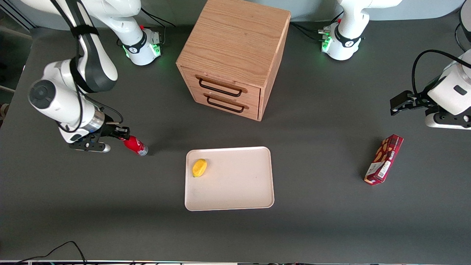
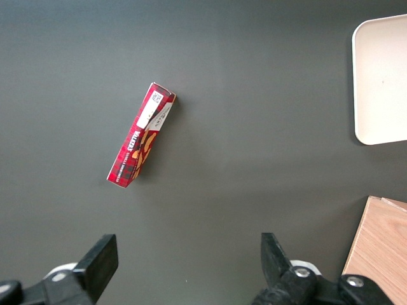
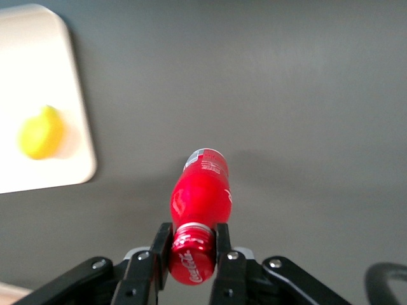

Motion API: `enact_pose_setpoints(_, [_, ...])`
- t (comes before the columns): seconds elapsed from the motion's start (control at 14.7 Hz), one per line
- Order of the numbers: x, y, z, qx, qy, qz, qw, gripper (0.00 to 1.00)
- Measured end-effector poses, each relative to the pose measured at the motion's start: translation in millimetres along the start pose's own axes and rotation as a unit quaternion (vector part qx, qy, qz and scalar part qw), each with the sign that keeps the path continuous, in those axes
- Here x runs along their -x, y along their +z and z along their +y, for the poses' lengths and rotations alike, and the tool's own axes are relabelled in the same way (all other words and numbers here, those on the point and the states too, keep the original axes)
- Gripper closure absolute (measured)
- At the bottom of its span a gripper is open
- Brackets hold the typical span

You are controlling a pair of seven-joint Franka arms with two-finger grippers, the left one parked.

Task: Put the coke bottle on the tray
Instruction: 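Lift the bottle and carry it over the white tray, then lower the bottle onto the tray beside the lemon and open the gripper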

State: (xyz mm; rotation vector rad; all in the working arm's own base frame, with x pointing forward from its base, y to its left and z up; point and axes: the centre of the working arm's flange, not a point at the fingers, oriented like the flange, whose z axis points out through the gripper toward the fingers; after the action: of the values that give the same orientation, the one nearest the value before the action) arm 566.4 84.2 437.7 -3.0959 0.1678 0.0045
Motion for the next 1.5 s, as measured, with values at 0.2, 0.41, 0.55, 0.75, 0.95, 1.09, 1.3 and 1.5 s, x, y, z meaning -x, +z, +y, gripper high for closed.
enact_pose_setpoints(0.2, [-9.2, -108.0, -33.5, -0.011, -0.021, 0.039, 0.9989, 0.69])
enact_pose_setpoints(0.41, [-16.8, -152.2, -84.5, -0.022, -0.034, 0.067, 0.9969, 0.69])
enact_pose_setpoints(0.55, [-32.3, -141.5, -128.5, -0.036, -0.034, 0.065, 0.9967, 0.69])
enact_pose_setpoints(0.75, [-68.1, -89.5, -166.4, -0.048, -0.033, 0.040, 0.9975, 0.69])
enact_pose_setpoints(0.95, [-108.1, -27.7, -170.3, -0.058, -0.023, 0.022, 0.9978, 0.69])
enact_pose_setpoints(1.09, [-124.7, 14.4, -178.2, -0.069, -0.021, 0.024, 0.9971, 0.69])
enact_pose_setpoints(1.3, [-135.0, 69.3, -197.6, -0.083, -0.017, 0.032, 0.9959, 0.69])
enact_pose_setpoints(1.5, [-136.2, 95.5, -207.5, -0.086, -0.020, 0.027, 0.9957, 0.69])
